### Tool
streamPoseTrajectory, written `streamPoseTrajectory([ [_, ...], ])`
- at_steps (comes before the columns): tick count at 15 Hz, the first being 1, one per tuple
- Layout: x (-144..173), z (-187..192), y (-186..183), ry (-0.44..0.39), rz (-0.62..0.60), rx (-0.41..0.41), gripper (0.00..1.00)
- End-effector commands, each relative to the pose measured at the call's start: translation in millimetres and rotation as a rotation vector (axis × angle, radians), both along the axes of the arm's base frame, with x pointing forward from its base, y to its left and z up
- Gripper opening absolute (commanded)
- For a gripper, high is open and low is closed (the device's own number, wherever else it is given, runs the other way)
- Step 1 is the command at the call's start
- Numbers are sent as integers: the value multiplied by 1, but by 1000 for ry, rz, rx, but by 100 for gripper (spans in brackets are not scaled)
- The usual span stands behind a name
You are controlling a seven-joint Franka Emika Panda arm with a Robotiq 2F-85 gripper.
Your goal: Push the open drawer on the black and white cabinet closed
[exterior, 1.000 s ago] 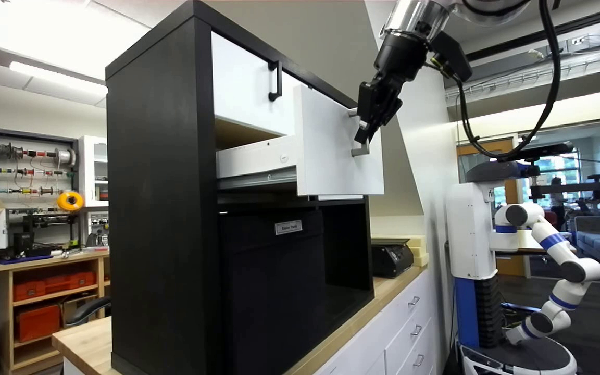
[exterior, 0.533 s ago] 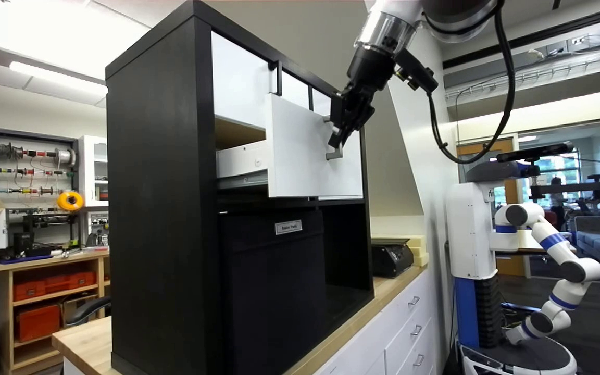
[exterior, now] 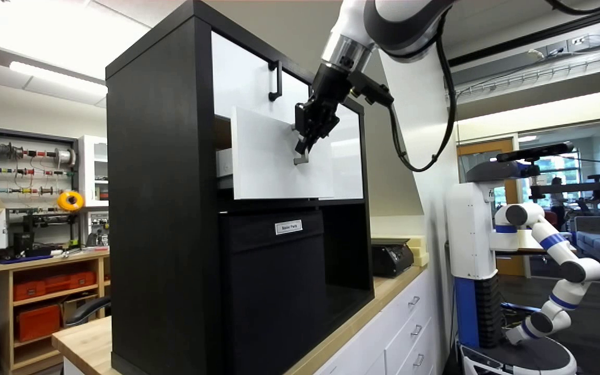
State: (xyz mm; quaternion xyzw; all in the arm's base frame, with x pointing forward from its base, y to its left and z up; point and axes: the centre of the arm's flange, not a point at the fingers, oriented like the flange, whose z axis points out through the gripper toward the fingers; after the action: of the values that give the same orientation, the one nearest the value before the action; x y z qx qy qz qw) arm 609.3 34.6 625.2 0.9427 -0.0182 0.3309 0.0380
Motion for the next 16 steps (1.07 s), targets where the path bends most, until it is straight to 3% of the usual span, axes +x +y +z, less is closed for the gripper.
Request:
streamPoseTrajectory([
  [1, 50, 6, 1, -24, 6, -11, 5],
  [6, 85, 0, 4, -36, 23, -15, 5],
  [8, 74, 2, 5, 1, 16, -20, 5],
  [9, 68, 3, 6, 24, 14, -27, 40],
  [11, 58, 4, 7, 70, 3, -35, 46],
  [16, 36, 10, 16, 156, -1, -40, 79],
])
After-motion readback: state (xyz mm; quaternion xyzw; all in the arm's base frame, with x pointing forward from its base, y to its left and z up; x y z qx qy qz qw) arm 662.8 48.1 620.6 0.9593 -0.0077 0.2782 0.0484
